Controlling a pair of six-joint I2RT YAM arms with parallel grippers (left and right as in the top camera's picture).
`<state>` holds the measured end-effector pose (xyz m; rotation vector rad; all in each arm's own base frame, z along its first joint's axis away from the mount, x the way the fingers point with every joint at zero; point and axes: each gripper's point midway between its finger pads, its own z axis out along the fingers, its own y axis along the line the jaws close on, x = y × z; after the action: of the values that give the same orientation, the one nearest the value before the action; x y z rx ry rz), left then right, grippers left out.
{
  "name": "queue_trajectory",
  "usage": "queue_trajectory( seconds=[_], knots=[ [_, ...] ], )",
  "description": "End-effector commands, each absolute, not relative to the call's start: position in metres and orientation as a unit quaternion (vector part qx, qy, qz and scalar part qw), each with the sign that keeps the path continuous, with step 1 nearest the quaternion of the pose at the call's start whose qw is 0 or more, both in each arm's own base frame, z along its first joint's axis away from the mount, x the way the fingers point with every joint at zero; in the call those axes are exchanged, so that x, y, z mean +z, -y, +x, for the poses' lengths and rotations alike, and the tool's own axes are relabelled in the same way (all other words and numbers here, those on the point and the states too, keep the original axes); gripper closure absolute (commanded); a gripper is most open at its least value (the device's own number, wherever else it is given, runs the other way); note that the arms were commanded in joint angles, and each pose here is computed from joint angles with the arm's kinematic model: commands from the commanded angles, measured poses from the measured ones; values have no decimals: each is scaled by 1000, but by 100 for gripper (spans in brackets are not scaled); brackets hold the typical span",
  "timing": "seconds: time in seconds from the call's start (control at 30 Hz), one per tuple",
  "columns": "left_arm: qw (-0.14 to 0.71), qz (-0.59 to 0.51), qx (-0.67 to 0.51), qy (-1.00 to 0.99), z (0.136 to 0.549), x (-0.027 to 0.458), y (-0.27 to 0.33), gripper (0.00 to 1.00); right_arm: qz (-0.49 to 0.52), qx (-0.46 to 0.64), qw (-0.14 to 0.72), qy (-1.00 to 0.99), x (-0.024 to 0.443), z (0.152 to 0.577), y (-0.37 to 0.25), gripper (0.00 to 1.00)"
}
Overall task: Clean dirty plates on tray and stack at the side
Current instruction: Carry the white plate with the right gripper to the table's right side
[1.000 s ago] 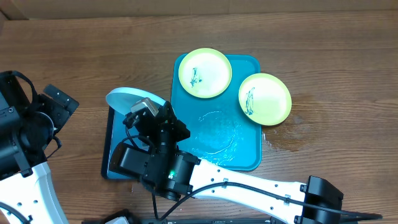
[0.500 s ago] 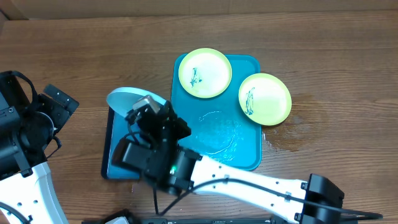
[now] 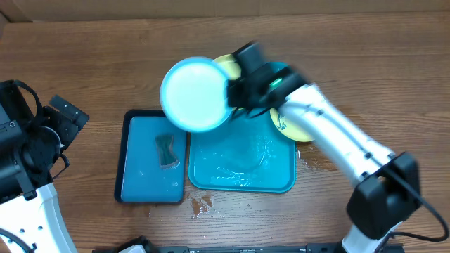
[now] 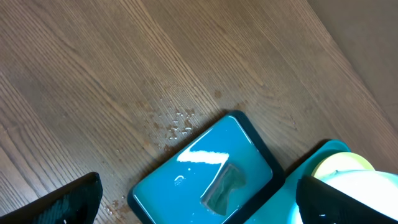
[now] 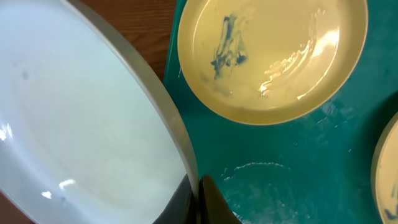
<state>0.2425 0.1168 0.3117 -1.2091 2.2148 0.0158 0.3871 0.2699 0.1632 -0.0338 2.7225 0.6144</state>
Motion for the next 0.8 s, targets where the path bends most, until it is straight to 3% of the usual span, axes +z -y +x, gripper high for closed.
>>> queue_trajectory(
  seconds=[0.0, 0.2, 0.3, 0.43, 0.6, 0.77],
  knots=[
    [317, -463, 6, -828, 243, 320, -119, 0, 16, 385, 121, -915, 219, 389, -247, 96],
    [317, -463, 6, -828, 243, 320, -119, 0, 218, 293, 133, -922, 196, 421, -77, 96],
    [317, -463, 6, -828, 243, 320, -119, 0, 333, 155, 132, -921, 169, 405, 28, 96],
    [317, -463, 6, -828, 243, 320, -119, 0, 428, 34, 112, -896, 146, 366, 120, 96],
    [317, -463, 6, -828, 243, 320, -119, 0, 494, 18, 70, -867, 110, 325, 162, 96],
    [317, -463, 6, -828, 243, 320, -119, 0, 512, 36, 28, -858, 66, 297, 157, 96]
  ],
)
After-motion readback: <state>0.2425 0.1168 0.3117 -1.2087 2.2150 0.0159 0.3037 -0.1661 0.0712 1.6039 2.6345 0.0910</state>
